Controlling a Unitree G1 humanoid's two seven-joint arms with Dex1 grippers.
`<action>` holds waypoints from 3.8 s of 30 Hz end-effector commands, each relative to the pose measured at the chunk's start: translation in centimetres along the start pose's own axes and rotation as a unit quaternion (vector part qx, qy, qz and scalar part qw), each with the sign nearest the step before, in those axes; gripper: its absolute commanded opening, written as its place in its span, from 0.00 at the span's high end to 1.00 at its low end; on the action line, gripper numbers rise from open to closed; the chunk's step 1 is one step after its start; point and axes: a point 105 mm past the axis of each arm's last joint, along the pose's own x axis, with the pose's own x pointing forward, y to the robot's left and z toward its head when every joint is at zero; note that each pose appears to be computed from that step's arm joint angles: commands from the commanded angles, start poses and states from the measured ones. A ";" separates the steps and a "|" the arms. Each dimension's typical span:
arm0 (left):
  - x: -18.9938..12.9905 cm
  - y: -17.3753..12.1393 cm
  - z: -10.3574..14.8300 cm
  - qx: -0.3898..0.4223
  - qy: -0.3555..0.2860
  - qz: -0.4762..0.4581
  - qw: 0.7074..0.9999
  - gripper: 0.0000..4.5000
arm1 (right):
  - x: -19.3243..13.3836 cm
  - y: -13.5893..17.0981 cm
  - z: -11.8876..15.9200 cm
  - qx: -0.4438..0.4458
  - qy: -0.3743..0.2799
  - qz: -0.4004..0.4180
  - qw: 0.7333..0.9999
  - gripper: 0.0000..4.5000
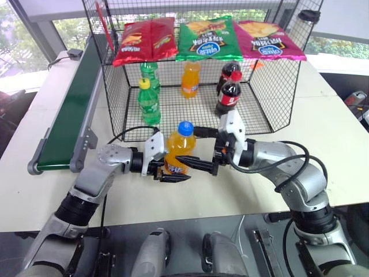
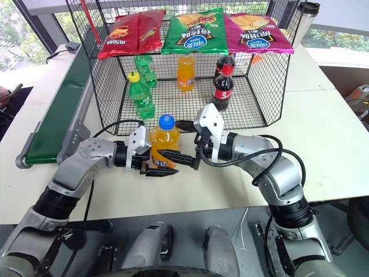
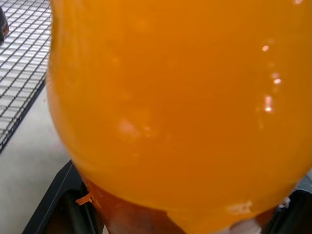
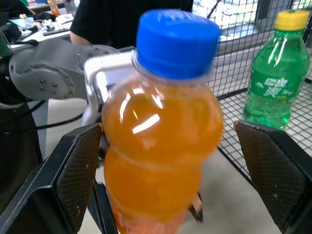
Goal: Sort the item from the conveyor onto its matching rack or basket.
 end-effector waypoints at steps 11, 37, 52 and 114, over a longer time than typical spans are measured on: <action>0.8 0.2 2.0 0.039 -0.027 -0.011 0.999 0.33 | 0.6 0.6 1.6 0.000 -0.031 0.016 0.999 0.40; 0.6 1.2 2.6 0.017 -0.035 0.028 0.999 0.01 | 0.8 0.3 2.1 -0.002 -0.025 0.004 1.000 0.40; -2.6 -0.3 1.9 0.020 0.009 0.022 1.000 0.01 | 0.1 -0.3 2.0 -0.008 -0.017 -0.012 1.000 0.40; -6.9 3.2 4.8 -0.054 -0.139 0.397 0.906 0.00 | 1.7 -12.6 2.8 -0.078 -0.033 -0.292 0.953 0.00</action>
